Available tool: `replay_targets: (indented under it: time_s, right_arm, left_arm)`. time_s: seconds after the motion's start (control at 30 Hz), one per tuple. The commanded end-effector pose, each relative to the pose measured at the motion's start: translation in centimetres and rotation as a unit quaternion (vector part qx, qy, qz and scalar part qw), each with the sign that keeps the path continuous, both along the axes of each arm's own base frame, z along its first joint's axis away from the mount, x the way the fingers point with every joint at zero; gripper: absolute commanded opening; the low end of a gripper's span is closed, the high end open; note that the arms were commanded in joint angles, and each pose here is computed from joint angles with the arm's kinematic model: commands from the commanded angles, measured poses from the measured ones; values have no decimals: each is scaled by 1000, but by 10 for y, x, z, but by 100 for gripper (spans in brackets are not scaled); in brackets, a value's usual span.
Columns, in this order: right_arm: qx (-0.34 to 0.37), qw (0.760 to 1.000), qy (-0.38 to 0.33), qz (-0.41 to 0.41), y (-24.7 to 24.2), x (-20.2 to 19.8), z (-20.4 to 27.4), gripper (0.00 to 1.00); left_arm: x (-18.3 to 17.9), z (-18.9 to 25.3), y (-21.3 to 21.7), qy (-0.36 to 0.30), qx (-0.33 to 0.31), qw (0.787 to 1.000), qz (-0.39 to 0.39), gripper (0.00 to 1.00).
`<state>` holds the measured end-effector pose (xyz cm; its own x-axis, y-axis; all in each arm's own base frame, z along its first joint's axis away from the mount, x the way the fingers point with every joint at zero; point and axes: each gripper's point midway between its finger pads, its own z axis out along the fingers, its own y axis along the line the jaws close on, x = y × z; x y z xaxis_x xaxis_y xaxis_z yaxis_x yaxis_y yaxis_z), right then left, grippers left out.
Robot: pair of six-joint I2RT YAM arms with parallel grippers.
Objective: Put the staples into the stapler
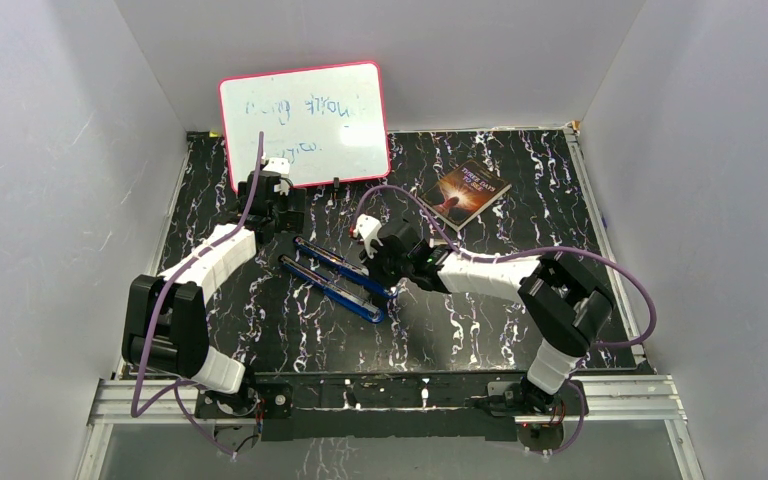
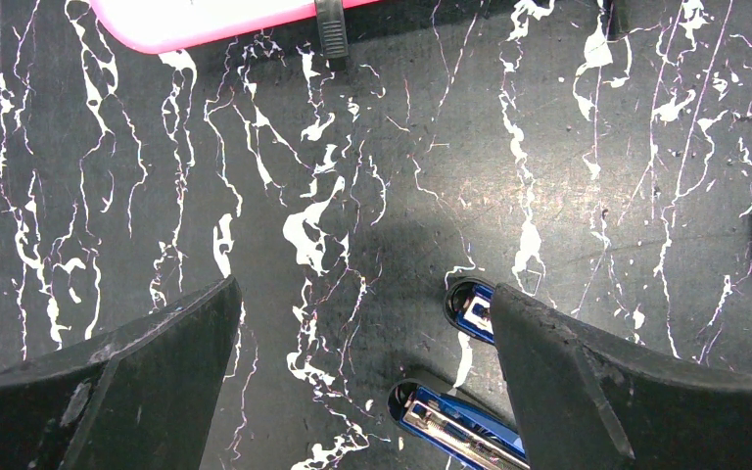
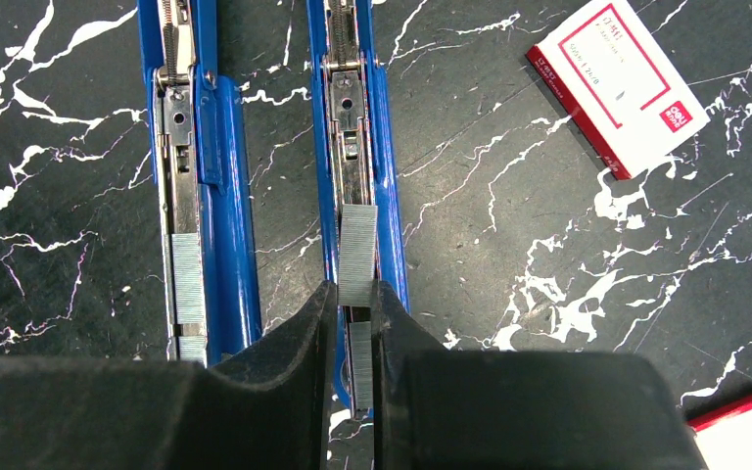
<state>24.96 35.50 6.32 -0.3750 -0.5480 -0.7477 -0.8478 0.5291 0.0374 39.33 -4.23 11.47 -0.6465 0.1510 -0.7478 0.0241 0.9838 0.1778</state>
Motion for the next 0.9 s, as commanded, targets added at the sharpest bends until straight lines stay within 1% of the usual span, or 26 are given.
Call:
replay_targets:
  time_s: [0.0,0.87]
  right_arm:
    - [23,1000,-10,2,12,7,17,0]
    - [-13,1000,9,13,7,4,5,0]
  left_arm:
    - [1,19,0,-28,-12,1000,1,98]
    - [1,20,0,-30,-11,999,1,98]
